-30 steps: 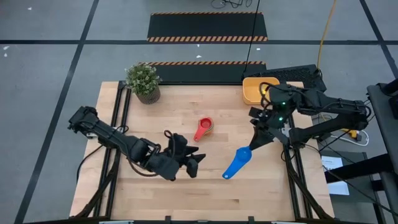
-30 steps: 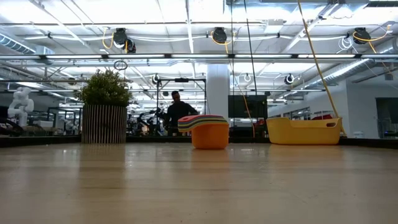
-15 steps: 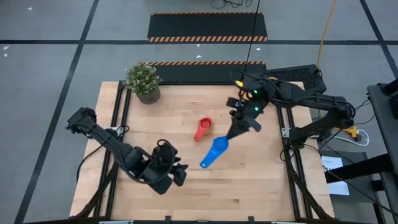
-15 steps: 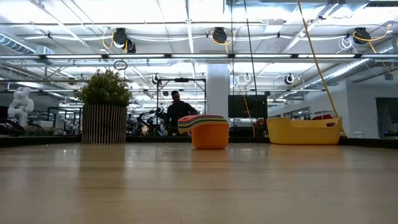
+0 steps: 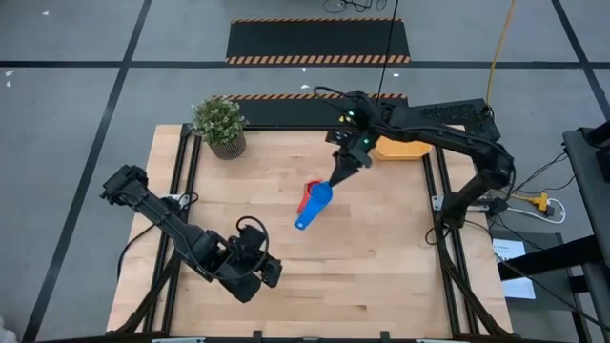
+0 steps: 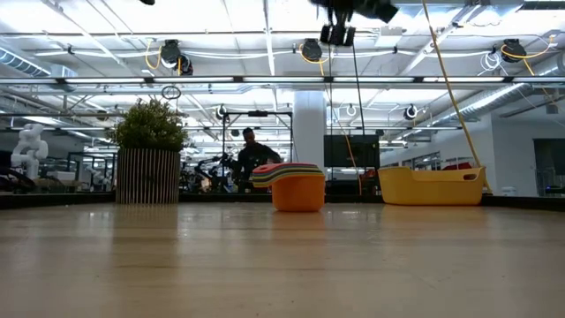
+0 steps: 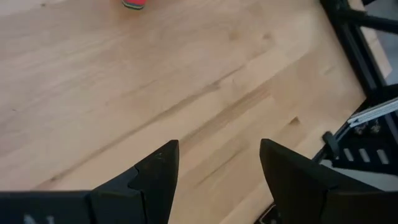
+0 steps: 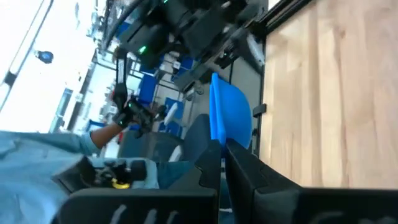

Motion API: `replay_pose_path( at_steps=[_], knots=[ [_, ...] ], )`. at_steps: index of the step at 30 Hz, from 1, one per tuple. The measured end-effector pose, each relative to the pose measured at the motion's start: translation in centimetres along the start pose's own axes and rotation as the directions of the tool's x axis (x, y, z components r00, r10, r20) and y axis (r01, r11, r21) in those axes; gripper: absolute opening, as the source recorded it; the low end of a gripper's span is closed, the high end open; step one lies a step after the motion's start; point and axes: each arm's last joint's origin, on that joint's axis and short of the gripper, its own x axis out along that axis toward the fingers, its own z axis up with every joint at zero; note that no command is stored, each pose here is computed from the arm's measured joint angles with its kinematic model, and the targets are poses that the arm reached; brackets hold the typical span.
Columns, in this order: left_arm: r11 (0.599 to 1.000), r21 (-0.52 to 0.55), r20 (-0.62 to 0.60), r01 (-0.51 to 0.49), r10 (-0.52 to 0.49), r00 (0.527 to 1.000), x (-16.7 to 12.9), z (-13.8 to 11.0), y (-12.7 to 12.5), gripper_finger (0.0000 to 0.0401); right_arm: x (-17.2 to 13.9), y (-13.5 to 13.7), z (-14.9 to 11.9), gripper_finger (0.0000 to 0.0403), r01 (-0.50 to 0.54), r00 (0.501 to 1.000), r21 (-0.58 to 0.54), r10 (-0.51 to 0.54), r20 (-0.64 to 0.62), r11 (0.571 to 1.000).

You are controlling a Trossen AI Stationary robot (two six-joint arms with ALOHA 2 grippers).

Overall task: Nest measuring cups in basket
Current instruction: Stack the blue measuring cup on top of the red measuring cup on the table

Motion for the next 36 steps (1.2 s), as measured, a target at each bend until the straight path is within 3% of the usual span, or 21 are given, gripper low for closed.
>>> replay_pose_path(
  at_steps=[9, 15, 24, 28, 36],
  knots=[
    [0.992, -0.121, -0.004, 0.036, -0.037, 0.999, 0.0, 0.0, -0.4, 0.0225, -1.5, -7.4, 2.0, 0.0, 0.049, 0.997, 0.132, -0.055, 0.045, 0.99],
    [0.991, -0.129, -0.018, 0.036, -0.039, 0.999, 0.0, 0.0, -0.4, 0.0225, -2.2, -10.8, 2.3, 0.0, 0.106, 0.991, 0.168, -0.118, 0.063, 0.98],
    [0.991, -0.128, -0.023, 0.034, -0.037, 0.999, 0.1, 0.1, -0.4, 0.0225, -2.0, -14.4, 1.3, 0.0, 0.046, 0.999, 0.218, -0.051, 0.015, 0.975],
    [0.995, -0.099, -0.045, 0.03, -0.035, 0.998, 0.2, 0.2, -0.4, 0.0225, -1.7, -15.4, 1.3, 0.0, 0.048, 0.999, 0.188, -0.051, 0.009, 0.981],
    [1.0, -0.02, -0.125, 0.018, -0.021, 0.992, 0.5, 0.5, -0.3, 0.0225, -1.0, -18.4, 0.8, 0.0, 0.058, 0.998, 0.233, -0.056, -0.014, 0.971]
  ],
)
